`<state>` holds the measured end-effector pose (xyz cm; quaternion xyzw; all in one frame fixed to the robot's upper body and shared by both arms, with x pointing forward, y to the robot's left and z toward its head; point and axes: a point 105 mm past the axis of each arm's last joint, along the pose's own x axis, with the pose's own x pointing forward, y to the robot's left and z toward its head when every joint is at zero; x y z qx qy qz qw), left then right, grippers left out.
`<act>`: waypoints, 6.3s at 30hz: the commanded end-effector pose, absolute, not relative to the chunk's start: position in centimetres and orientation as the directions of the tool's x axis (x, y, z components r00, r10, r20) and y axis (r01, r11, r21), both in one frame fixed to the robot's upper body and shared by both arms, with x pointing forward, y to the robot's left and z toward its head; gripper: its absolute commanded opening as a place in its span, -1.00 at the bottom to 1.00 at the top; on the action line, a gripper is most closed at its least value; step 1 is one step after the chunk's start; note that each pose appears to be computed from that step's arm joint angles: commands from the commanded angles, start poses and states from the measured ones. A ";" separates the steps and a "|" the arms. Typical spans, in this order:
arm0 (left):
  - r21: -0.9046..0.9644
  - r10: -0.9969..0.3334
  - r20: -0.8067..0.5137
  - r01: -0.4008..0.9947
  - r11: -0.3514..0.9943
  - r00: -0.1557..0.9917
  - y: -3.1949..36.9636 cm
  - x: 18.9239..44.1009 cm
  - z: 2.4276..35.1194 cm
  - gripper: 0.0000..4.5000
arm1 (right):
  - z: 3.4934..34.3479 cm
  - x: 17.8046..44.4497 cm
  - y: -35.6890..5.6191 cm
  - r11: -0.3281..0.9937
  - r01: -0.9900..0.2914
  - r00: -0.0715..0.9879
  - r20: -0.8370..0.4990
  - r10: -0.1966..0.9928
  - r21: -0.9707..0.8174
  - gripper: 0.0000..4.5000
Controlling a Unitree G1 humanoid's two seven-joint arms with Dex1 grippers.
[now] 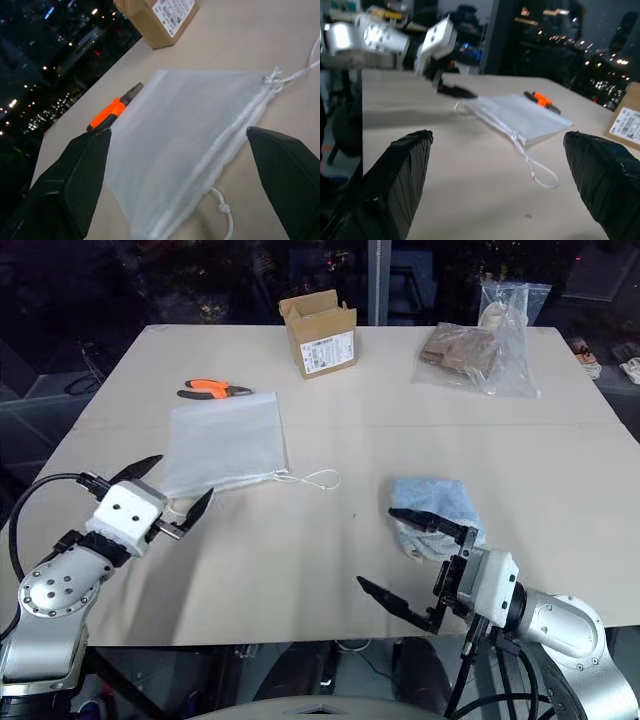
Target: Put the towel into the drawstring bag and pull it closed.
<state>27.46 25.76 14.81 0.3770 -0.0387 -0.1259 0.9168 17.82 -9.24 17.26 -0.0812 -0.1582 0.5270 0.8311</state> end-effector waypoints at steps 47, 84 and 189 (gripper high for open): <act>0.905 -0.211 -0.087 0.166 0.392 0.974 26.3 34.3 11.6 0.99 | 18.1 18.4 -7.5 0.528 -0.814 0.492 0.198 0.848 -0.241 1.00; -0.124 -0.716 -0.457 0.759 0.639 0.527 16.7 31.9 14.9 -0.99 | 13.8 23.0 -13.7 0.819 -0.559 0.829 -0.108 0.549 -0.131 1.00; 0.643 -0.724 -0.306 0.695 0.321 0.618 9.3 37.8 11.8 -0.08 | 8.5 24.8 -9.6 0.639 -0.769 0.608 -0.293 0.737 0.012 -1.00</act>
